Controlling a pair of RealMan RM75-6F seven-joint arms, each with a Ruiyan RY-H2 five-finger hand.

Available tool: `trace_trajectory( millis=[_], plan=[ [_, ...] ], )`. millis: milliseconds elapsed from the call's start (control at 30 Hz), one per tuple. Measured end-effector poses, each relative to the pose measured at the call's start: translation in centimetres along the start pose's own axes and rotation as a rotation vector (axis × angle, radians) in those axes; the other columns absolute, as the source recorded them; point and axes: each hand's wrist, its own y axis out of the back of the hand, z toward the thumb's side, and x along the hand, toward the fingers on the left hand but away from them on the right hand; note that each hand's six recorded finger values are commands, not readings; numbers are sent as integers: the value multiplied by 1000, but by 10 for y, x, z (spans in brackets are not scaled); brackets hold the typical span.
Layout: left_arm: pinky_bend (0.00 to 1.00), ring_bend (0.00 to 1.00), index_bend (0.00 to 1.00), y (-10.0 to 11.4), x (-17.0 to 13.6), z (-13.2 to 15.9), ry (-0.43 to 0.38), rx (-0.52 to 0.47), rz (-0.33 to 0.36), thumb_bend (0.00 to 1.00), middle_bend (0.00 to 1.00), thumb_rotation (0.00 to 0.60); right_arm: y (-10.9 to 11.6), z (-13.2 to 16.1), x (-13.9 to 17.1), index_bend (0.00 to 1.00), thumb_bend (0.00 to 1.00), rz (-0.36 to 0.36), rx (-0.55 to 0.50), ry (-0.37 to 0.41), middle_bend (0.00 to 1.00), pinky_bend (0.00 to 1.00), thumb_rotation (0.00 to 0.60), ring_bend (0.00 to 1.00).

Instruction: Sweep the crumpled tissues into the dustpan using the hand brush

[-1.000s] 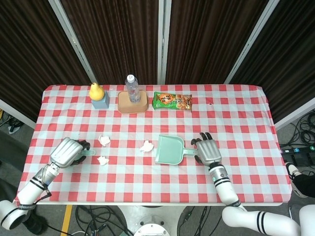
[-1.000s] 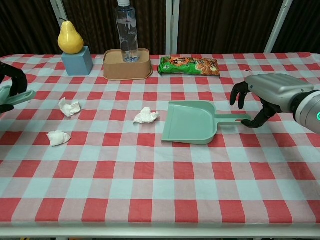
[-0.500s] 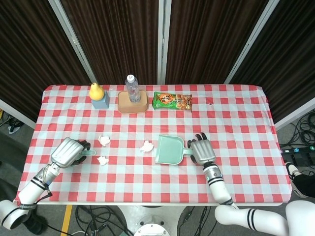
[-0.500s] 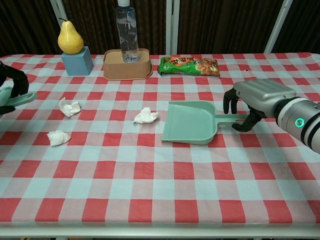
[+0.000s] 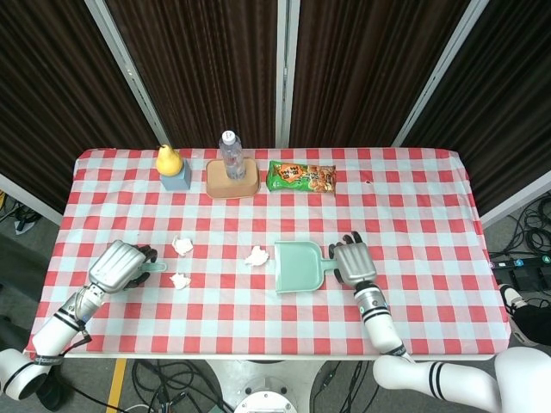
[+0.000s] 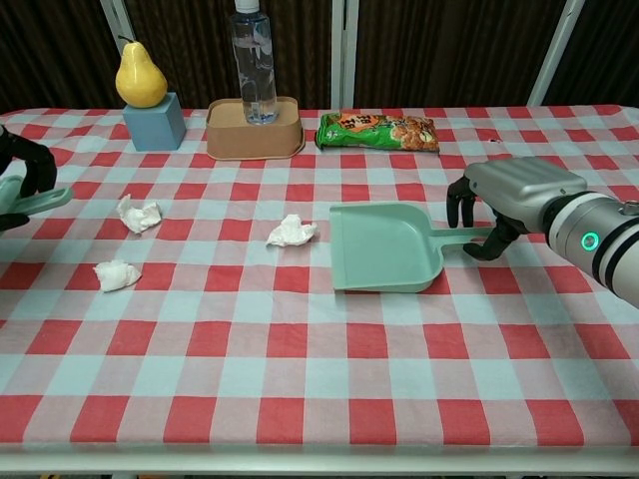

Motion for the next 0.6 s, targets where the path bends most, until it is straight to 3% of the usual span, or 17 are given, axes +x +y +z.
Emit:
trace_trajectory(
  millis=[200,600],
  plan=[
    [885,682,495,-1,1,-1,1,1,-1,388,537,600,1,0,-1,483,280,-2,-5,0,434,128,600,194],
    [885,682,495,-2,1,0,-2,-4,-5,389,538,600,1,4,-4,390,278,5,2,8,389,128,600,191]
  ],
)
